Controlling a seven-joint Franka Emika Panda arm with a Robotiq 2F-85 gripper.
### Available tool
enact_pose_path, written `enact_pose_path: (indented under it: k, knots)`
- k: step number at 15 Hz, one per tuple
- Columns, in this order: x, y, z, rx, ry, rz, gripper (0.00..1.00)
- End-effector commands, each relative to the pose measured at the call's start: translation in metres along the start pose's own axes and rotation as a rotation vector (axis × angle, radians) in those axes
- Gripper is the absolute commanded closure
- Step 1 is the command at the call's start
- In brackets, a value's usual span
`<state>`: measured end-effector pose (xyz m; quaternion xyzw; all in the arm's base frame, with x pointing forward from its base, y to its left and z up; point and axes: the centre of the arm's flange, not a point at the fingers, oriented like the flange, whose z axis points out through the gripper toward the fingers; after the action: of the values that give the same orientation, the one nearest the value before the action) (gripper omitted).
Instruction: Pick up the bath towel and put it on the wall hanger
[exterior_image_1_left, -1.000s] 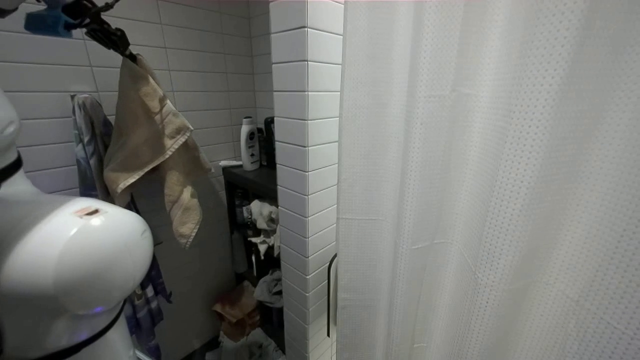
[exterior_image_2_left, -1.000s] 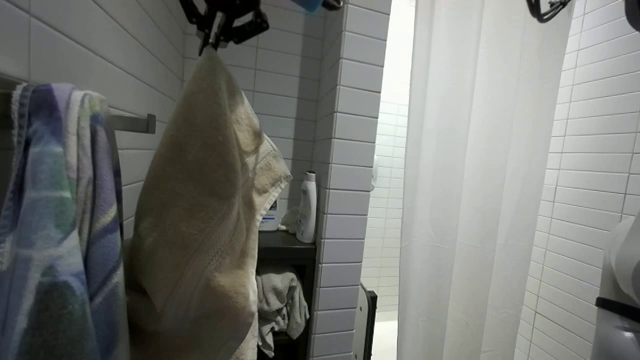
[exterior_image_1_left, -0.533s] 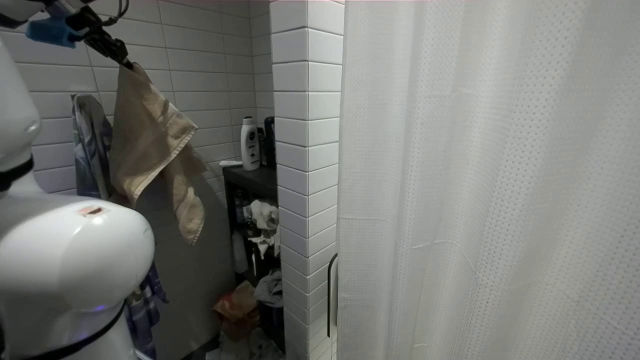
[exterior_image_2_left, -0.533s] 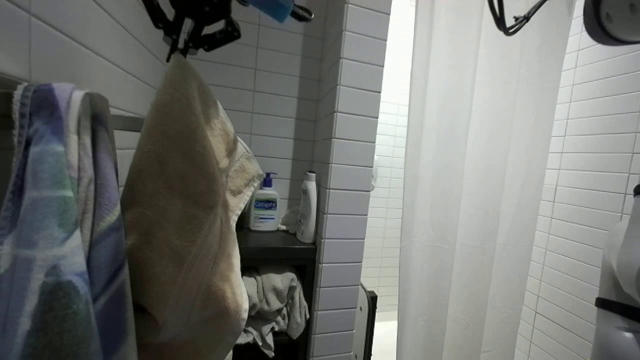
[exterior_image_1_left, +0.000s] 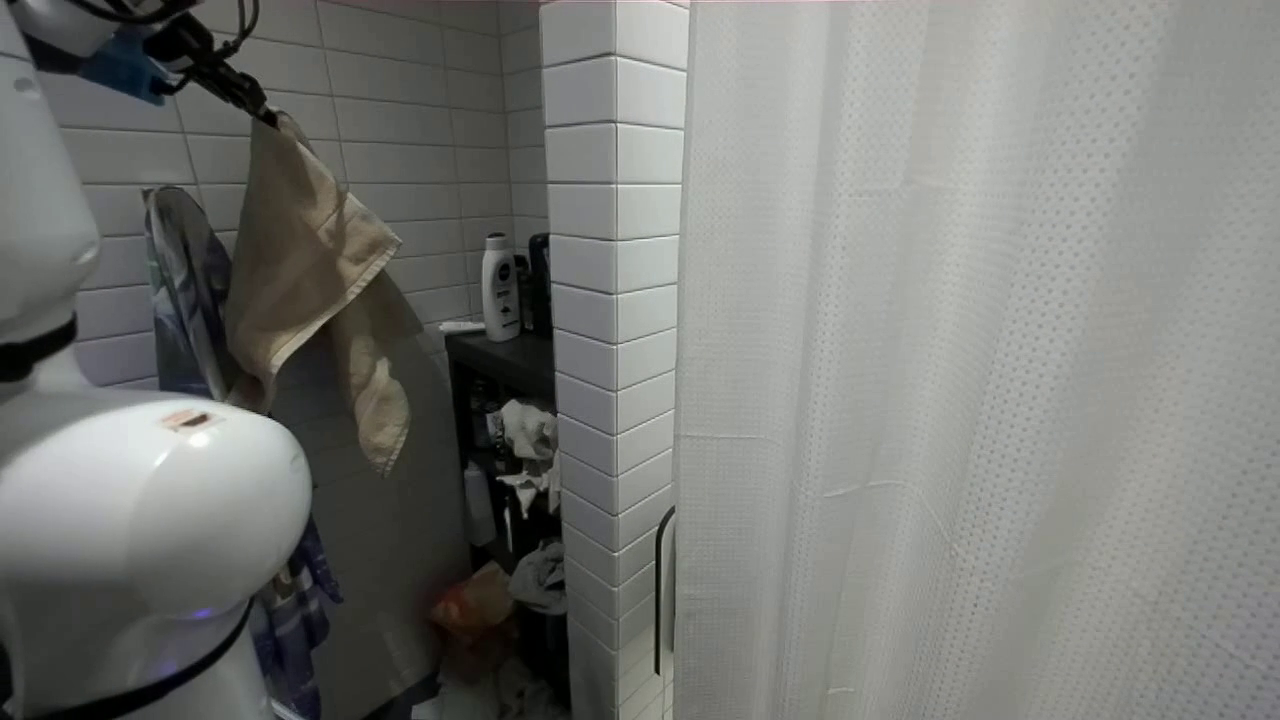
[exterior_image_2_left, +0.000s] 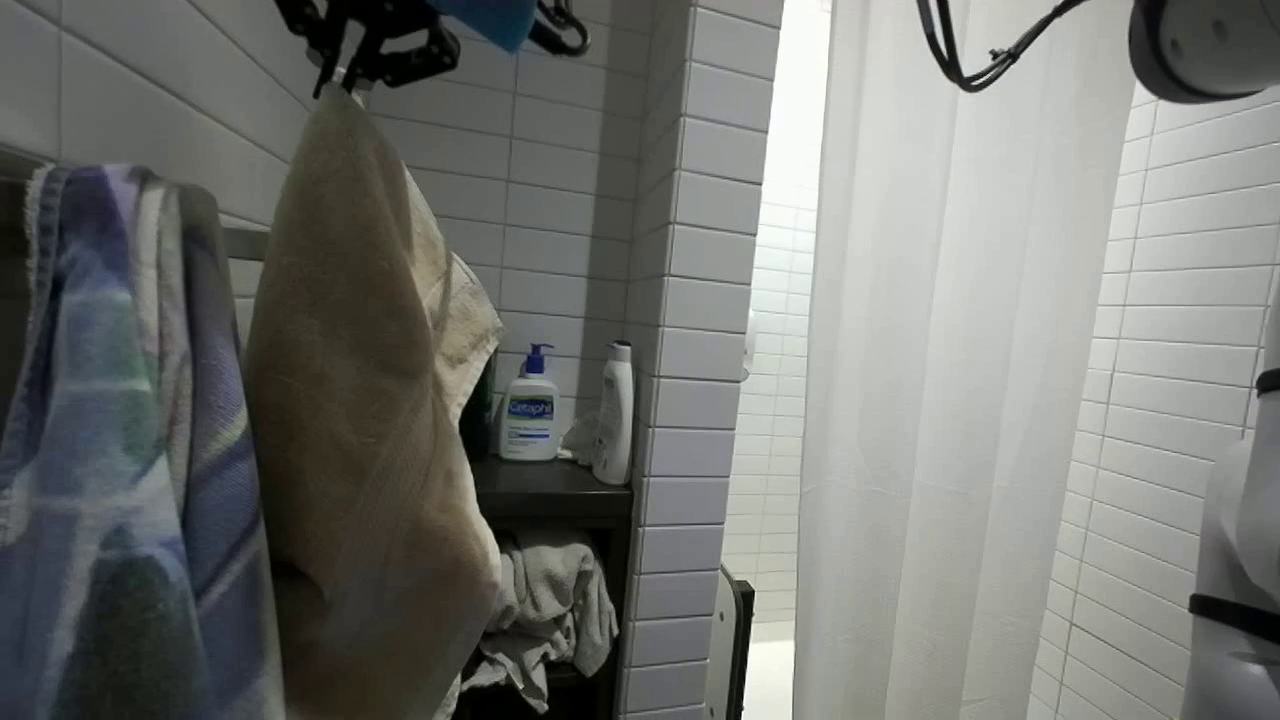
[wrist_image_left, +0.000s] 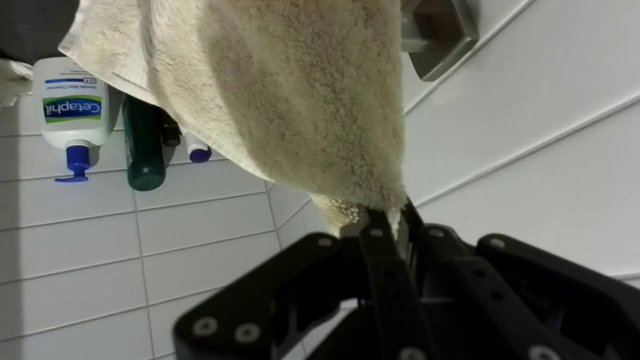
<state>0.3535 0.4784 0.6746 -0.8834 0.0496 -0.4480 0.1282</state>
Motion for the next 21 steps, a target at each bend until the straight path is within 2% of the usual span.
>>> enact_pose_path:
  k: [1, 8, 13, 21]
  knots:
    - [0.013, -0.012, 0.016, 0.025, 0.056, 0.062, 0.98]
    - [0.011, -0.035, 0.034, 0.028, 0.119, 0.155, 0.98]
    - [0.009, -0.047, 0.031, 0.041, 0.102, 0.186, 0.98]
    - [0.039, -0.054, -0.018, 0.113, 0.151, 0.275, 0.98]
